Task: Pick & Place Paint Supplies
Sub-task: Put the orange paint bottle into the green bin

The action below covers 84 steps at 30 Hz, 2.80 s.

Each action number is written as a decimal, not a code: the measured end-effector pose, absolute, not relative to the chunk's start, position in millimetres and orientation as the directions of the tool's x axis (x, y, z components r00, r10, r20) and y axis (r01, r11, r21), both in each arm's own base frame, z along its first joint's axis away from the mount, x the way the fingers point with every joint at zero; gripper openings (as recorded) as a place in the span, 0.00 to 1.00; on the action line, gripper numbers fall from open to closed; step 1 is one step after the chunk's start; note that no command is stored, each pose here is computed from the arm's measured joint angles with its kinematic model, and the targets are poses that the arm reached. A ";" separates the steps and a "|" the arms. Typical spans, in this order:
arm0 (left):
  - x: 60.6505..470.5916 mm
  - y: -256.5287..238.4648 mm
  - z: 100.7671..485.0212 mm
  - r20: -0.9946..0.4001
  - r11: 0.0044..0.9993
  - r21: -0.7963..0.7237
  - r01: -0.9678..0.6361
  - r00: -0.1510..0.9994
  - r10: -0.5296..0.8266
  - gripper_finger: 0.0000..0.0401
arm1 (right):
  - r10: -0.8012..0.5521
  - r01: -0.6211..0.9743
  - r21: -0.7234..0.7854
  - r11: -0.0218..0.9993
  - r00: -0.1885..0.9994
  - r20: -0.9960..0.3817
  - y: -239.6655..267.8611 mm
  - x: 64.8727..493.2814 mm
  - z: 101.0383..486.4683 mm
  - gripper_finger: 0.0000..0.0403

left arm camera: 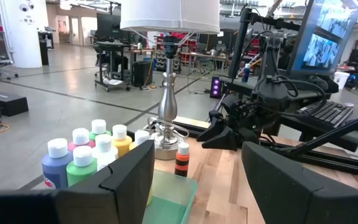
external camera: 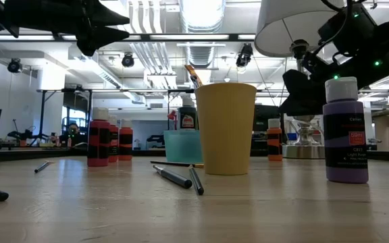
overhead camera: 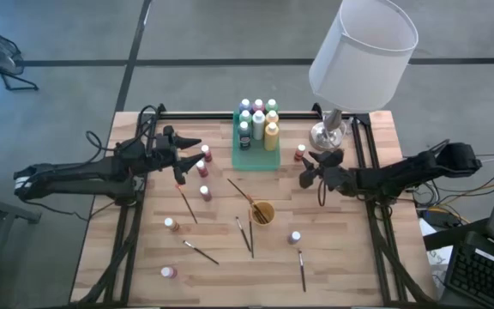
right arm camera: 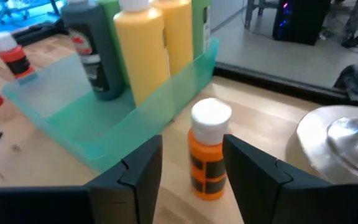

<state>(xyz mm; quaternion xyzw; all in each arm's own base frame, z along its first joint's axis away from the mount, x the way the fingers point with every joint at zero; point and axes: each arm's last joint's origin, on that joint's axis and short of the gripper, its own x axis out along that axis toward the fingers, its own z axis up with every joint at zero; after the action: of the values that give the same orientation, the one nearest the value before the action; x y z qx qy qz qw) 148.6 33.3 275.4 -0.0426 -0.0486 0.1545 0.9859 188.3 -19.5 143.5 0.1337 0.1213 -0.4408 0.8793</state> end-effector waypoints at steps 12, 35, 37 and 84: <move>148.6 33.3 275.4 0.083 0.949 -0.099 -0.300 0.948 0.309 0.62 | -0.758 0.826 0.082 0.558 0.547 -0.356 -27.0 202.6 134.0 0.47; 148.6 33.3 275.3 0.082 0.949 -0.099 -0.300 0.948 0.309 0.62 | -0.776 0.857 0.100 0.506 0.503 -0.381 -52.1 211.9 132.2 0.41; 148.5 33.3 275.4 0.083 0.949 -0.099 -0.300 0.948 0.309 0.62 | -0.771 0.855 0.106 0.508 0.506 -0.387 -54.2 211.7 131.9 0.40; 148.5 33.3 275.3 0.082 0.949 -0.099 -0.300 0.948 0.309 0.62 | -0.722 0.766 0.042 0.641 0.621 -0.305 -19.2 265.5 223.4 0.26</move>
<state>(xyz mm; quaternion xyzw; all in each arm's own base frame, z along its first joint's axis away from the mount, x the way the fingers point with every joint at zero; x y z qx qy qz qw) 148.5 33.3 275.3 -0.0426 -0.0484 0.1544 0.9859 265.5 -19.2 223.4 0.0843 0.1311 -0.4149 0.8964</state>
